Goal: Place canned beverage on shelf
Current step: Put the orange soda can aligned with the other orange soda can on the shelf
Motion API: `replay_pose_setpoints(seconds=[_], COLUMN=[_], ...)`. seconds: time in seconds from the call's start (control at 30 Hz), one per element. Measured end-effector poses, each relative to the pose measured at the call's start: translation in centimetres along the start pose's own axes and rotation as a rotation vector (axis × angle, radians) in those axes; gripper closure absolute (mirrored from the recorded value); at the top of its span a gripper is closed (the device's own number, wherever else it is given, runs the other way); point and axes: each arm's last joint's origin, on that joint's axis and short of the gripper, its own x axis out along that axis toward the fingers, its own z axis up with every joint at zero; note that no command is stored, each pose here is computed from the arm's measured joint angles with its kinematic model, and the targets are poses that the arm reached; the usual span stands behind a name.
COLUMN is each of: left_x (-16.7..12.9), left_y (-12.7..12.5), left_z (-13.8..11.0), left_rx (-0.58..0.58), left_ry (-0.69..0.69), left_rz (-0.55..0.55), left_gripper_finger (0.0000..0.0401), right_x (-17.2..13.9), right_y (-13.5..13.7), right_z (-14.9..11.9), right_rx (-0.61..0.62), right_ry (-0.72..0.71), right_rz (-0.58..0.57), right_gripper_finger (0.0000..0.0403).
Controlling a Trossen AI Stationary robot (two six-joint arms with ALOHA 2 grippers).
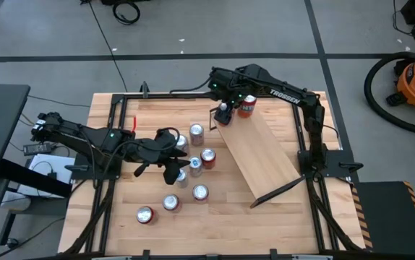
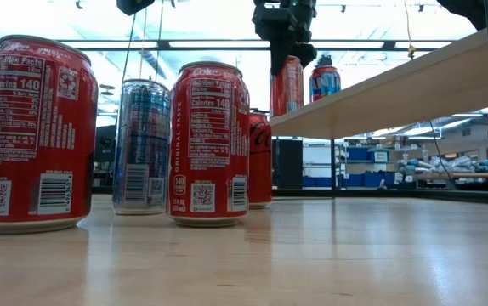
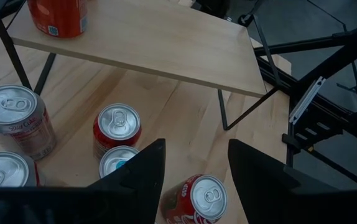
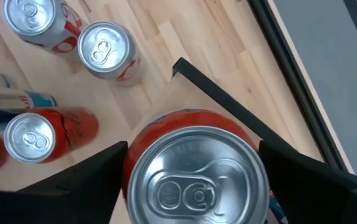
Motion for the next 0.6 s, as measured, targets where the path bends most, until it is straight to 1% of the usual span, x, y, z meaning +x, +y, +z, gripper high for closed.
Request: replay_pose_setpoints(seconds=[0.13, 0.23, 0.3, 0.47, 0.53, 0.6], left_x=[0.00, 0.00, 0.00, 0.00, 0.00, 0.00], left_y=[0.00, 0.00, 0.00, 0.00, 0.00, 0.00], left_z=[0.00, -0.01, 0.00, 0.00, 0.00, 0.00], left_rx=[0.001, 0.001, 0.002, 0.002, 0.002, 0.002], left_ry=[0.000, 0.000, 0.000, 0.000, 0.000, 0.000], left_rz=[0.000, 0.000, 0.000, 0.000, 0.000, 0.000], left_gripper_finger=[0.0216, 0.0216, 0.0216, 0.0216, 0.0216, 0.0216], right_x=[0.01, 0.00, -0.03, -0.06, -0.06, -0.06], right_y=[-0.09, -0.11, -0.07, 0.00, -0.02, -0.02], right_z=[0.00, 0.00, -0.01, -0.03, -0.03, -0.03], right_rx=[-0.049, -0.137, -0.232, -0.437, -0.493, -0.517], right_ry=[0.001, 0.001, 0.001, -0.005, -0.006, -0.007], right_rz=[0.001, 0.010, 0.028, 0.054, 0.055, 0.056], right_gripper_finger=[0.0077, 0.0090, 0.0088, 0.0066, 0.0063, 0.0062])
